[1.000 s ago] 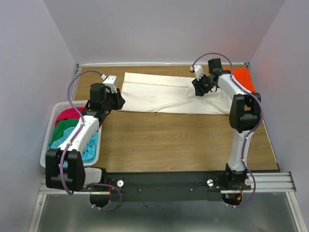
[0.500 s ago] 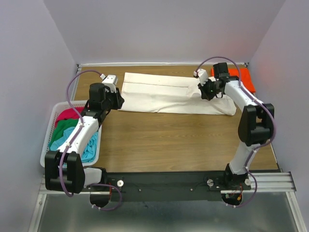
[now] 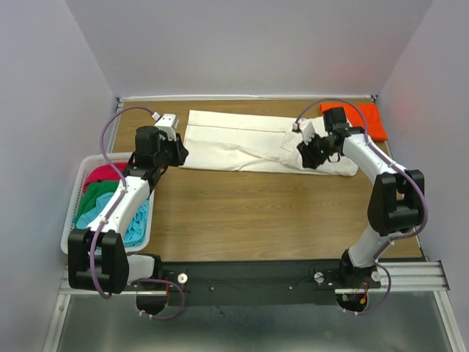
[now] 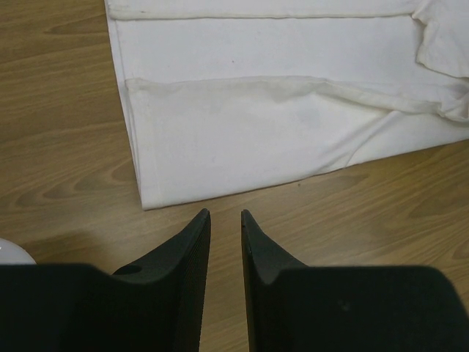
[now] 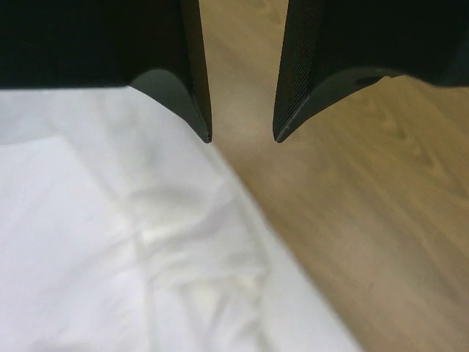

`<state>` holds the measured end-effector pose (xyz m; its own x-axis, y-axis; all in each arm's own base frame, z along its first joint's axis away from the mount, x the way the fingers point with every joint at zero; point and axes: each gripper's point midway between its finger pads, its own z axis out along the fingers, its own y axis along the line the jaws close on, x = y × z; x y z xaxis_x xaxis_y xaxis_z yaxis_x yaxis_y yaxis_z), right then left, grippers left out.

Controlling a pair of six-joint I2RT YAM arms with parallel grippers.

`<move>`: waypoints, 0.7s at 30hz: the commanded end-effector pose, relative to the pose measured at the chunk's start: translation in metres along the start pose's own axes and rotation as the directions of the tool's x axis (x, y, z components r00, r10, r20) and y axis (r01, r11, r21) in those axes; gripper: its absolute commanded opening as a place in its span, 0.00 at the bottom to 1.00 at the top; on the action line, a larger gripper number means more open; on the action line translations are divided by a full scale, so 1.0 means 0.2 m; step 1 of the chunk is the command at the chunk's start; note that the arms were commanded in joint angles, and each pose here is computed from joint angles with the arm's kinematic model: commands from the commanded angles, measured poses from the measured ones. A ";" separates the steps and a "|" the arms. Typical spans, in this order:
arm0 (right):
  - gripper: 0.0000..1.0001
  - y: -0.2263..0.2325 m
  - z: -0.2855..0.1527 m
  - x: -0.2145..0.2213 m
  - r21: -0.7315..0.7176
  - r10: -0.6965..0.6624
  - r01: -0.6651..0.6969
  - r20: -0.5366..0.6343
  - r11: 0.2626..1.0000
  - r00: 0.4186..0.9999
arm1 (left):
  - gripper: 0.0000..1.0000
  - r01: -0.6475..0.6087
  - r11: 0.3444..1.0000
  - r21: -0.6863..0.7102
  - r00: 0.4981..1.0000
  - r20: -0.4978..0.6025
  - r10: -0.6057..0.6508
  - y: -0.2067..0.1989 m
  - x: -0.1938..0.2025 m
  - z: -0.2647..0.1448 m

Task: Fold and stack the t-shirts
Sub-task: Fold the tshirt

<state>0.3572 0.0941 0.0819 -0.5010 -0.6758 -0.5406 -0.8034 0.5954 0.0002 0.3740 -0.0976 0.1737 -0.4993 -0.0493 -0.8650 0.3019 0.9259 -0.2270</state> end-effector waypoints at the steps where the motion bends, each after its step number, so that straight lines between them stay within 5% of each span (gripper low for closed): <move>1: 0.47 -0.22 -0.02 -0.30 0.059 0.078 -0.086 0.125 0.995 0.989 | 0.31 -0.023 1.000 -0.011 0.999 0.032 0.024 0.01 -0.05 -0.02; 12: 0.58 -0.27 0.24 -0.37 -0.130 0.070 -0.055 0.110 0.990 0.991 | 0.31 -0.023 1.000 -0.009 0.999 0.025 0.023 0.01 -0.04 -0.01; 21: 0.54 -0.28 0.30 -0.30 -0.160 -0.021 0.030 0.054 0.987 0.998 | 0.31 -0.021 1.000 -0.011 1.000 0.014 0.022 0.02 -0.03 0.01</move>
<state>0.4572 0.1252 0.0680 -0.4881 -0.6418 -0.5915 -0.8309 0.5491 0.0899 0.3740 -0.0974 0.1734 -0.4993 -0.0464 -0.8652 0.3028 0.9262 -0.2245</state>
